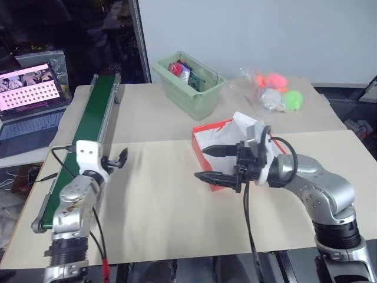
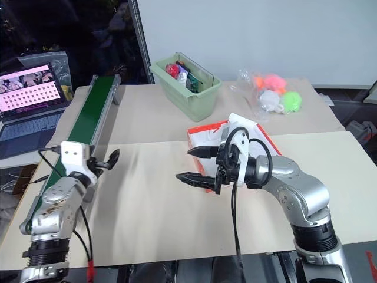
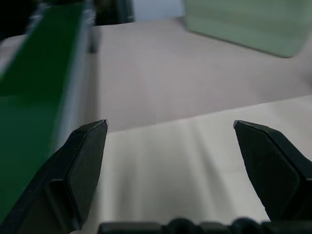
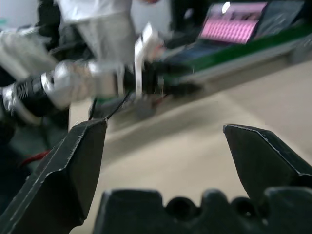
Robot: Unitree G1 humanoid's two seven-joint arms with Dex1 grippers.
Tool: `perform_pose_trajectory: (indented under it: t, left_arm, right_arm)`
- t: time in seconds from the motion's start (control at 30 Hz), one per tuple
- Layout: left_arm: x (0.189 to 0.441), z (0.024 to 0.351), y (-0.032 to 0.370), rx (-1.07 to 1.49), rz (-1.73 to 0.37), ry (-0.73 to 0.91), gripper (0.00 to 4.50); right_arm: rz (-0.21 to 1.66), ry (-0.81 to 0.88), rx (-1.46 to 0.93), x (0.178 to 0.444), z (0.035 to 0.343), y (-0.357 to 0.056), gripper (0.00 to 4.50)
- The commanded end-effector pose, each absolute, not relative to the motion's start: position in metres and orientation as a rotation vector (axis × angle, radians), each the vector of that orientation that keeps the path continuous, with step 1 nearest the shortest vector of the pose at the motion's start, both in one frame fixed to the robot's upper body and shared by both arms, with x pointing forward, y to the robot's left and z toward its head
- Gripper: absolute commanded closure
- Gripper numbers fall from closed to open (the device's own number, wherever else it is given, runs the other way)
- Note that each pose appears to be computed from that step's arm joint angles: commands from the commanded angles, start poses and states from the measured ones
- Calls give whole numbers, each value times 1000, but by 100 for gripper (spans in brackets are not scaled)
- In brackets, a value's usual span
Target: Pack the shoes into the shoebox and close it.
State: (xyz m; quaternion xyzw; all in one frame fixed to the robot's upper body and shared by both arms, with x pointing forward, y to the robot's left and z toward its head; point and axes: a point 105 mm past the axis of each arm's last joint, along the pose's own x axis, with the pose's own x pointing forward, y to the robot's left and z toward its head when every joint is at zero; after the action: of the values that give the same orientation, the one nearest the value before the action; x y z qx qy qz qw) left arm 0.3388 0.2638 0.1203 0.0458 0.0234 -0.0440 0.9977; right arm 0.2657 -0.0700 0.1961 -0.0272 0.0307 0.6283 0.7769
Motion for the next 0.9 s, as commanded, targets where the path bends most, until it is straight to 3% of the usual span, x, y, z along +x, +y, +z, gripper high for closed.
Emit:
perform_pose_trajectory:
  t: [0.03,0.23,0.37,0.57,0.9]
  left_arm:
    - [319,128,290,169,-90,67,7]
    - [292,129,347,260,38,124,7]
    - [288,135,363,273,125,103,7]
    - [301,130,333,206,124,56,7]
    - [315,133,325,160,117,39,7]
  right_arm:
    - [1380,5,-101,267,206,-65,0]
    - [1369,-5,-101,270,204,-58,0]
    - [1369,-5,-76,271,202,-54,0]
    - [1336,-11,-50,274,198,-52,0]
    - [1317,3,-63,273,192,-50,0]
